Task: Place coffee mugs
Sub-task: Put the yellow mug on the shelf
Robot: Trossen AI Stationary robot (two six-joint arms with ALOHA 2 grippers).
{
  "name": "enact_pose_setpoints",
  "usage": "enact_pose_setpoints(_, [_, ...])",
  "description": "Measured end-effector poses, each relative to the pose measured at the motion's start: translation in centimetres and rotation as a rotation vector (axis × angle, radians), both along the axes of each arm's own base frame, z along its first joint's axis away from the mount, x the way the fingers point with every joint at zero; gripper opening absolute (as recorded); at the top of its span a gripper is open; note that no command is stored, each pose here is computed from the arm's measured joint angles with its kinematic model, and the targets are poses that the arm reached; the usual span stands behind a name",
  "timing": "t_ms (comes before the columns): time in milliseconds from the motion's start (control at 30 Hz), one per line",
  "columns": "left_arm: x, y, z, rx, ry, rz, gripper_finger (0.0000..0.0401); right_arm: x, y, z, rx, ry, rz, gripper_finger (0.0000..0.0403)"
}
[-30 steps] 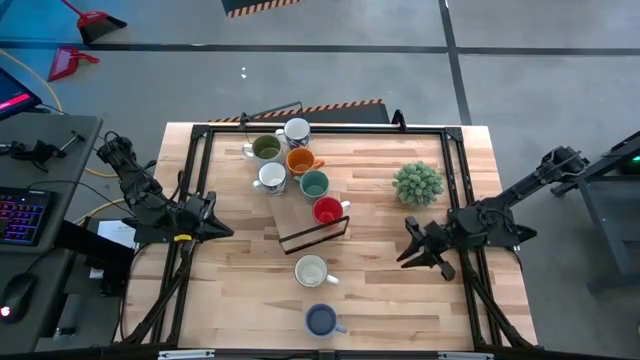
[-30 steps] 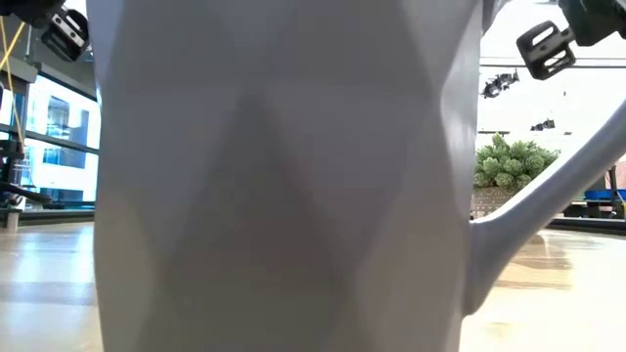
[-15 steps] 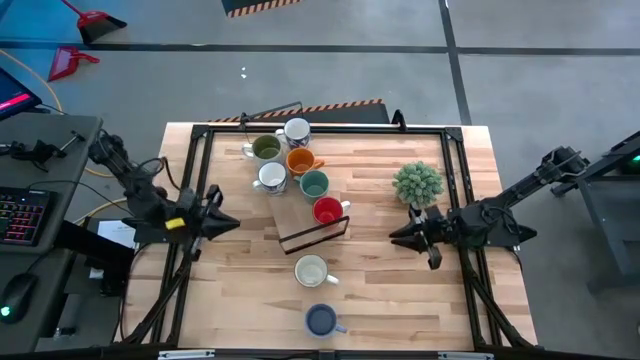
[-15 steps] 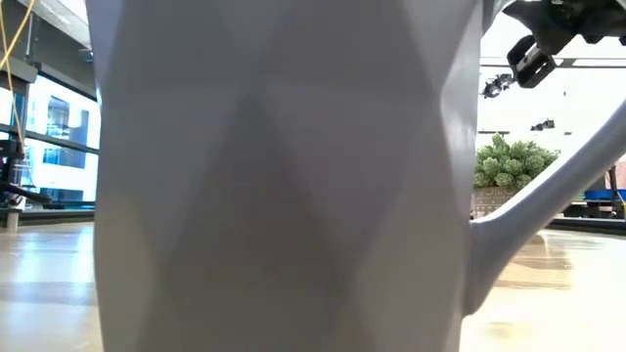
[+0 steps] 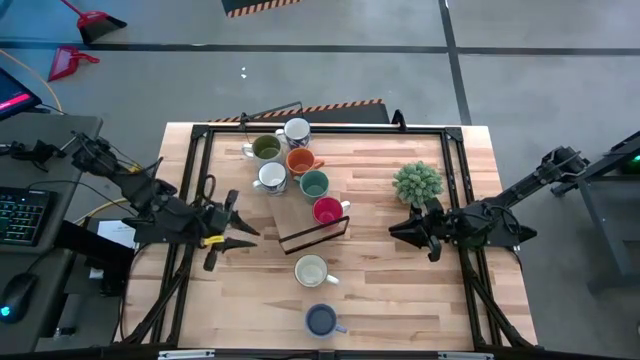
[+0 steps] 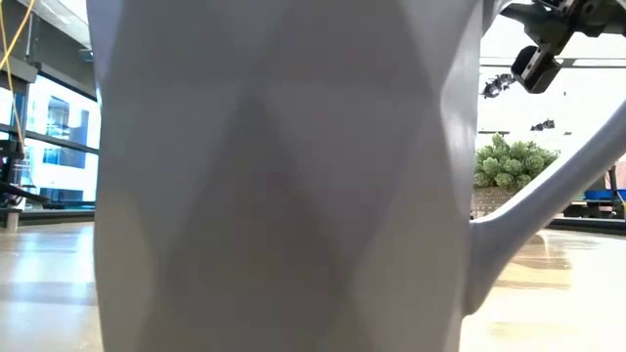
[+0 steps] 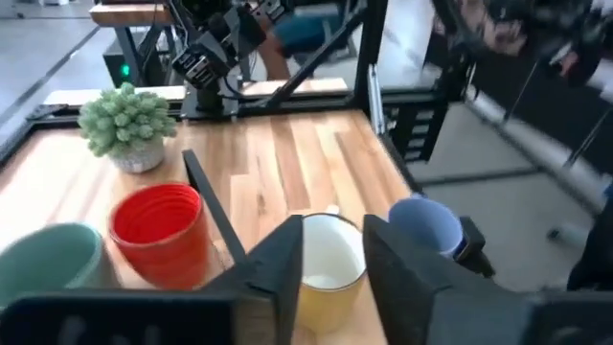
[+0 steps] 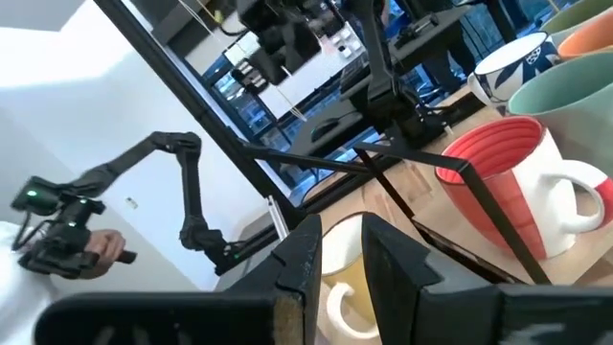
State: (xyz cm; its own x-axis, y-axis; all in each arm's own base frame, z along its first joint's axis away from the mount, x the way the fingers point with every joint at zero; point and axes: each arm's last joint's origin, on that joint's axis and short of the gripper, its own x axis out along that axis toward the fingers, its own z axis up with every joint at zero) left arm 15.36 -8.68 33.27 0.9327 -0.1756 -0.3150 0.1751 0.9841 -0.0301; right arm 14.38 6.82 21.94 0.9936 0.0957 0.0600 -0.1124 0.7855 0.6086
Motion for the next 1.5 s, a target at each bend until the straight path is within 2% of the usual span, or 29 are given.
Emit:
enact_pose_setpoints(67, [0.6,-0.1,1.2,0.033,0.028,0.001,0.0126,0.0,0.0,0.0,-0.002,0.001,0.001,0.0062])
enact_pose_setpoints(200, [2.4,-0.6,2.7,0.021,0.091,0.010,0.0168,0.0,0.0,0.0,-0.038,-0.001,0.005,0.0062])
enact_pose_setpoints(300, [4.2,-1.2,2.6,0.012,0.178,0.027,0.0193,0.0,0.1,-0.1,-0.067,0.005,0.038,0.0062])
enact_pose_setpoints(400, [6.2,-2.0,2.2,0.028,0.261,0.057,0.0209,0.0,0.4,-0.4,-0.074,0.033,0.122,0.0062])
enact_pose_setpoints(667, [10.0,-3.4,2.6,0.082,0.399,0.134,0.0216,-0.3,0.9,-1.6,-0.010,0.168,0.335,0.0062])
enact_pose_setpoints(867, [11.6,-5.1,2.1,-0.005,0.496,0.123,0.0216,-0.4,1.0,-2.2,-0.027,0.228,0.377,0.0062])
enact_pose_setpoints(1033, [13.2,-6.9,0.6,-0.005,0.555,0.075,0.0216,-0.5,1.0,-2.5,-0.038,0.260,0.380,0.0062])
enact_pose_setpoints(1200, [14.8,-8.4,-2.3,0.067,0.639,0.043,0.0216,-0.5,1.0,-2.7,-0.046,0.282,0.379,0.0062])
enact_pose_setpoints(1500, [17.0,-9.0,-7.0,0.160,0.779,0.071,0.0216,-0.5,1.0,-2.7,-0.016,0.291,0.376,0.0062])
